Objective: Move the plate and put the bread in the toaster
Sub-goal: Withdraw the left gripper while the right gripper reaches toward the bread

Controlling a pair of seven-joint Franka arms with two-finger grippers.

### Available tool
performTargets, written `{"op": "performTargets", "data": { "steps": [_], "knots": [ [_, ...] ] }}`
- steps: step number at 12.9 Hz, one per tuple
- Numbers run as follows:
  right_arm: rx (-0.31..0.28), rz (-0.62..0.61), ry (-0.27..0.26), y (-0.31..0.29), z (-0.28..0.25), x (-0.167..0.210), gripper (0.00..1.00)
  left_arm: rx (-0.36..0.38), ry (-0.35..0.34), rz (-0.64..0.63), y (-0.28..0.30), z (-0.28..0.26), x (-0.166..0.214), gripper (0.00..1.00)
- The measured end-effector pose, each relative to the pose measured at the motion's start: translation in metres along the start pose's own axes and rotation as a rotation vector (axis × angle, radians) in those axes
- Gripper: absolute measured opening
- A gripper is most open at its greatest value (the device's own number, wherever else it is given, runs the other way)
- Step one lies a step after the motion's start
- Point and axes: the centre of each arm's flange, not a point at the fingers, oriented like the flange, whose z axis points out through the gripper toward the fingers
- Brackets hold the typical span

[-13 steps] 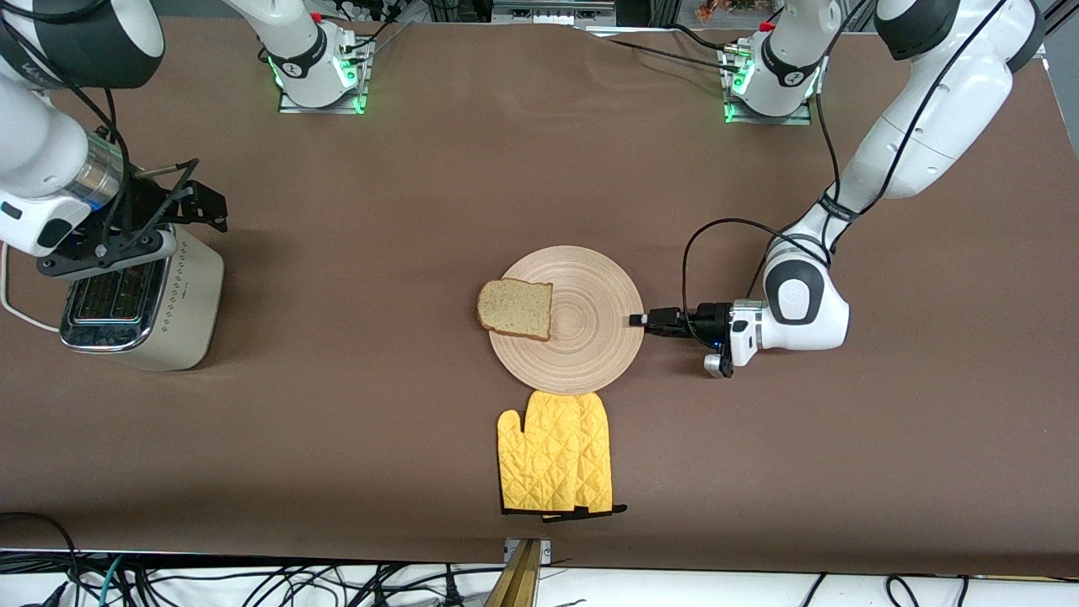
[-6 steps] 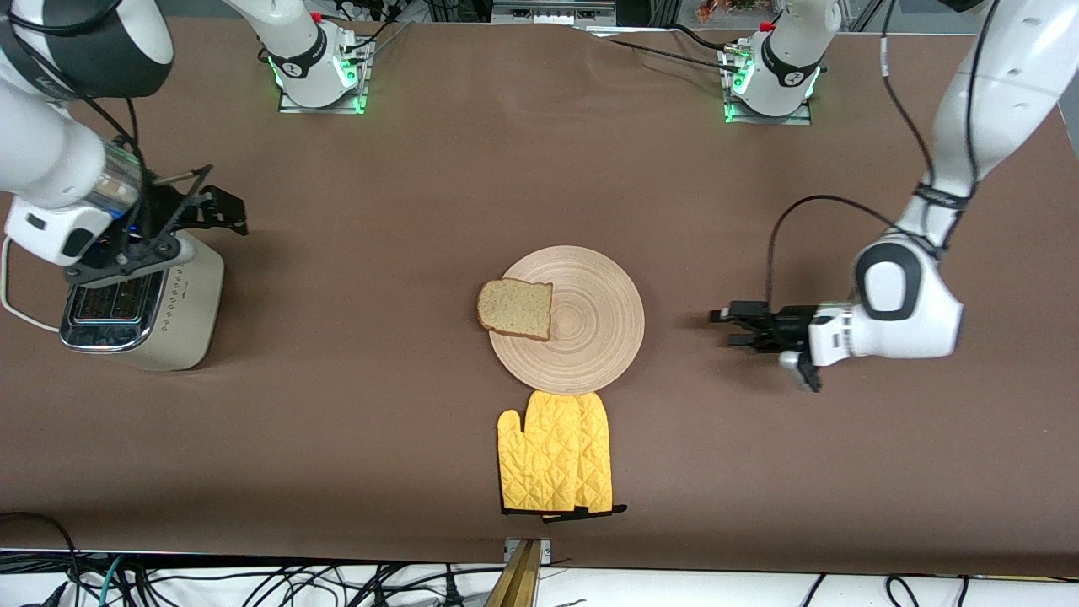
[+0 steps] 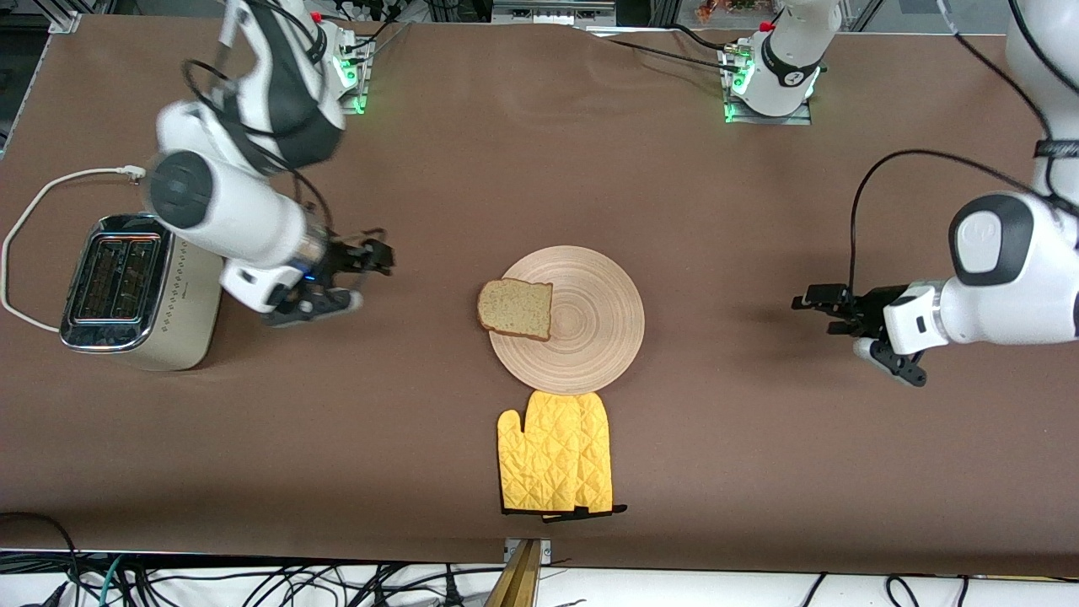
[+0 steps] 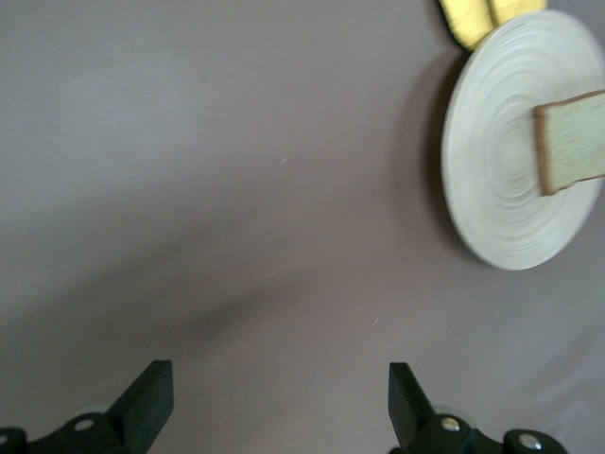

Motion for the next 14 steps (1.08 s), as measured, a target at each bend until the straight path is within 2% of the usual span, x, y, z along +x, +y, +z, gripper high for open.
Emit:
{"op": "performTargets", "data": {
  "steps": [2,3,5,8,11,14],
  "knots": [
    [0.069,0.046,0.019,-0.01,0.049,0.009,1.0,0.159,-0.029,-0.039,0.038,-0.054,-0.013,1.0],
    [0.105,0.073,0.035,-0.015,0.073,0.011,1.0,0.199,-0.038,-0.053,0.052,-0.081,-0.021,1.0],
    [0.143,0.114,0.08,-0.031,0.12,0.004,1.0,0.242,-0.018,-0.074,0.065,-0.13,-0.037,1.0],
    [0.143,0.165,0.128,-0.061,0.169,-0.025,1.0,0.315,0.02,-0.094,0.083,-0.161,-0.051,1.0],
    [0.148,0.197,0.137,-0.066,0.175,-0.03,1.0,0.353,0.032,-0.12,0.106,-0.169,-0.066,1.0],
    [0.187,0.26,0.14,-0.056,0.17,-0.021,0.97,0.353,0.088,-0.201,0.105,-0.158,-0.082,1.0]
  ]
}}
